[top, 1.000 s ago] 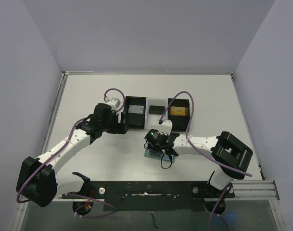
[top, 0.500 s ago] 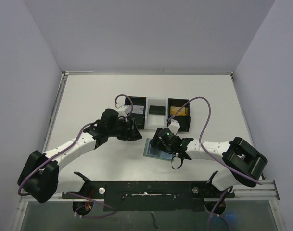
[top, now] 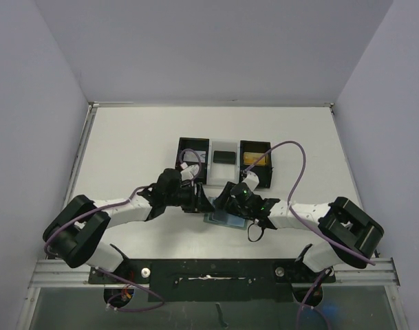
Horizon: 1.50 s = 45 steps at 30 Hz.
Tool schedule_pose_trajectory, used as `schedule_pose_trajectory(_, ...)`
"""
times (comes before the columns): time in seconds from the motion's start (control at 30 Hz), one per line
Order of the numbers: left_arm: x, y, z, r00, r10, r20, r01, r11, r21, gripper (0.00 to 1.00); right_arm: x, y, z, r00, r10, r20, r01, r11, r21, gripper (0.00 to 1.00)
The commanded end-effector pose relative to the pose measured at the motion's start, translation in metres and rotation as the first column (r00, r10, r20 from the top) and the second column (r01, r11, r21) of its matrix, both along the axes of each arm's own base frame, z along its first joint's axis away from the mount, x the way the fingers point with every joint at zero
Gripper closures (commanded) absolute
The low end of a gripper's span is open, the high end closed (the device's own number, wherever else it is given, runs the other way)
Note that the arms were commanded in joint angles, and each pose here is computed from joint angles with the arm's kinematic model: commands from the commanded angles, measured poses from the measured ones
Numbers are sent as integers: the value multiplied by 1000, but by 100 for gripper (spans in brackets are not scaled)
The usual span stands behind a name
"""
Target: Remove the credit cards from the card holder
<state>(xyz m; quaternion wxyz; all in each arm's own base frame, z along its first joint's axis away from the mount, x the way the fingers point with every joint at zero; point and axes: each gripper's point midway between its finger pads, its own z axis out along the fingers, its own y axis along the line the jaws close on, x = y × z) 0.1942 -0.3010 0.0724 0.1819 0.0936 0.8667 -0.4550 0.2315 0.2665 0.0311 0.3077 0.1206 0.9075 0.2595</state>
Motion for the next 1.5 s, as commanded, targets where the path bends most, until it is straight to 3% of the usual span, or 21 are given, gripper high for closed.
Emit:
schedule_pose_trajectory(0.0, 6, -27, 28, 997, -30, 71, 41, 986, -160, 59, -4, 2, -1, 1000, 5, -17, -4, 1000, 25, 70)
schedule_pose_trajectory(0.2, 4, -34, 12, 999, -47, 24, 50, 985, -166, 68, -4, 0, 0, 1000, -1, -18, 1, 1000, 20, 70)
schedule_pose_trajectory(0.53, 4, -35, 8, 999, -44, 21, 46, 987, -156, 69, -5, 0, -1, 1000, 1, -19, -1, 1000, 16, 70)
schedule_pose_trajectory(0.8, 14, -16, 21, 994, 69, 83, -61, 994, -89, 63, -6, -1, -3, 1000, -2, -27, 2, 1000, 18, 70)
schedule_pose_trajectory(1.13, 12, -11, 0, 995, 91, 34, -89, 995, -42, 58, -5, 2, -2, 1000, 6, -30, -5, 1000, 19, 68)
schedule_pose_trajectory(1.3, 27, 10, 14, 966, 230, 119, -229, 973, -17, 58, -2, 4, 9, 999, 40, 1, -40, 999, -37, 58)
schedule_pose_trajectory(1.47, 44, 54, 29, 879, 425, 216, -436, 900, 3, 56, 4, 13, 21, 996, 88, 9, -85, 982, -169, 47)
